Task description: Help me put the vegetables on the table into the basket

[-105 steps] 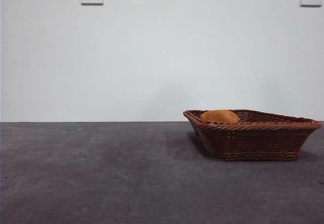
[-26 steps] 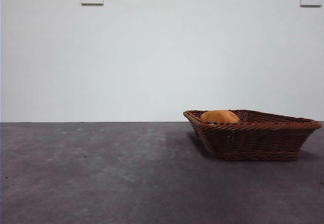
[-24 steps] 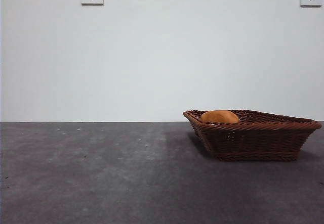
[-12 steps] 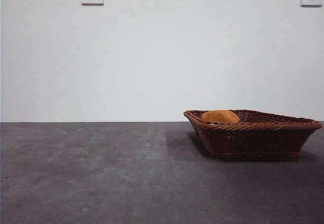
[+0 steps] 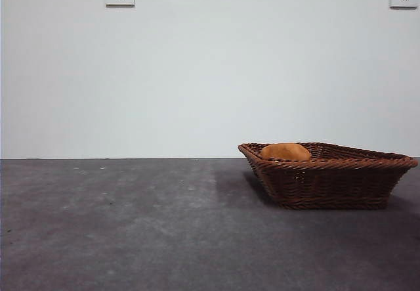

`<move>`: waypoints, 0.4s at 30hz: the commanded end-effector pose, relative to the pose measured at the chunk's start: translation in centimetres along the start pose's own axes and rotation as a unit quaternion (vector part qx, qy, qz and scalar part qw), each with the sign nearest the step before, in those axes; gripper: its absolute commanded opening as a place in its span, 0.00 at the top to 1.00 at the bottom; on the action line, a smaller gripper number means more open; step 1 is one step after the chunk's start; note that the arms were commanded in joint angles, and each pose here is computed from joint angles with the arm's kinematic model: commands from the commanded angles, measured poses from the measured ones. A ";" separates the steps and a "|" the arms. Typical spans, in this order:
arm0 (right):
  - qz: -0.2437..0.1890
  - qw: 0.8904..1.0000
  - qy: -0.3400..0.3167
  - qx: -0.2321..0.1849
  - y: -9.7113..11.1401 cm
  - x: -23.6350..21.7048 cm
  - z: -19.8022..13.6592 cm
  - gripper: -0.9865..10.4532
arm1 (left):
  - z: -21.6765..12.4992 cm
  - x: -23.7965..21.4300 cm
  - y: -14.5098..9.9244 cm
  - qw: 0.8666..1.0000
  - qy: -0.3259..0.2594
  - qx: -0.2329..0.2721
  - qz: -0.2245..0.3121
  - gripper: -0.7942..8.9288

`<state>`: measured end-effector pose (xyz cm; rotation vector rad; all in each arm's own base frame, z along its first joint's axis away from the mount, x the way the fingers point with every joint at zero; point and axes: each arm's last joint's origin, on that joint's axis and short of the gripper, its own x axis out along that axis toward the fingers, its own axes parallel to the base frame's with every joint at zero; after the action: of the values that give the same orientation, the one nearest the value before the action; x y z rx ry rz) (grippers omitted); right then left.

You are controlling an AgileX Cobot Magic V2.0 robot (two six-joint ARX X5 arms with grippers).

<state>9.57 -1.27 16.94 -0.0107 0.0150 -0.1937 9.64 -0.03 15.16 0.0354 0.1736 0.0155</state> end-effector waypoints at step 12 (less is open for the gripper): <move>0.044 0.996 0.075 -0.006 0.8 -0.1 -1.8 0.91 | -0.2 0.1 0.0 1.000 0.001 -0.001 -0.002 0.89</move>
<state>9.53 -0.54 15.53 -0.0142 0.1572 -0.1092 9.64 -0.03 15.16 0.0358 0.1736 0.0155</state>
